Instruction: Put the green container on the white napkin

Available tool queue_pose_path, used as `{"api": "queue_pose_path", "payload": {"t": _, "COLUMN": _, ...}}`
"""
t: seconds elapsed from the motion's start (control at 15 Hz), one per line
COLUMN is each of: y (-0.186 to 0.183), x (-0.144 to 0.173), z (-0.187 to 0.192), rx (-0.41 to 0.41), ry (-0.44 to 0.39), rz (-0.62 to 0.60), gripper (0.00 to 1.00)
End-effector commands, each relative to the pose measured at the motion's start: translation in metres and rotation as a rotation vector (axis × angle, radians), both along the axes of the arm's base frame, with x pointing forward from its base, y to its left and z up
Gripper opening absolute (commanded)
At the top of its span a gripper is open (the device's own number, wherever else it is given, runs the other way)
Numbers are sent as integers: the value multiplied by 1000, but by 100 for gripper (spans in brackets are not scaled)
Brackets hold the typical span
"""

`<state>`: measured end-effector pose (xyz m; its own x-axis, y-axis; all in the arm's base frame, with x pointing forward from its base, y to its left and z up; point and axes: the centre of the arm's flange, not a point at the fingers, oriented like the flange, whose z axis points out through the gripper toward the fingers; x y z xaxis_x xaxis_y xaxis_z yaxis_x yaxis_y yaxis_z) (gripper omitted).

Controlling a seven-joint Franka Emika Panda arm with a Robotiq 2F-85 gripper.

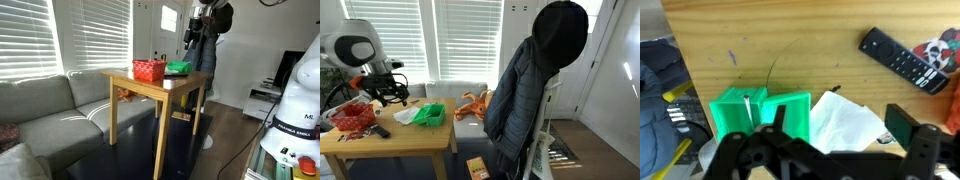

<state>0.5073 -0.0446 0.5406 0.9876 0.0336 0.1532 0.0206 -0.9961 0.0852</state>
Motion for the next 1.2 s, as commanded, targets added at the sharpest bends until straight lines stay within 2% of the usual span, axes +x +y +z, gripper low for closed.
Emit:
{"api": "queue_pose_path", "payload": {"t": 0.0, "y": -17, "x": 54, "z": -5, "rx": -37, "ry": -62, "rz": 6, "gripper": 100}}
{"api": "queue_pose_path", "payload": {"t": 0.13, "y": -25, "x": 70, "z": -13, "rx": -69, "ry": -93, "rz": -3, "gripper": 100}}
{"api": "queue_pose_path", "payload": {"t": 0.2, "y": -16, "x": 45, "z": -14, "rx": -37, "ry": -71, "rz": -3, "gripper": 100}}
{"api": "queue_pose_path", "payload": {"t": 0.4, "y": -23, "x": 61, "z": -22, "rx": -52, "ry": -78, "rz": -6, "gripper": 100}}
{"api": "queue_pose_path", "payload": {"t": 0.6, "y": -23, "x": 63, "z": -19, "rx": -54, "ry": -84, "rz": -6, "gripper": 100}}
{"api": "queue_pose_path", "payload": {"t": 0.8, "y": -40, "x": 74, "z": -39, "rx": -52, "ry": -86, "rz": -18, "gripper": 100}}
{"api": "queue_pose_path", "payload": {"t": 1.13, "y": -63, "x": 89, "z": -67, "rx": -3, "ry": -92, "rz": -32, "gripper": 100}}
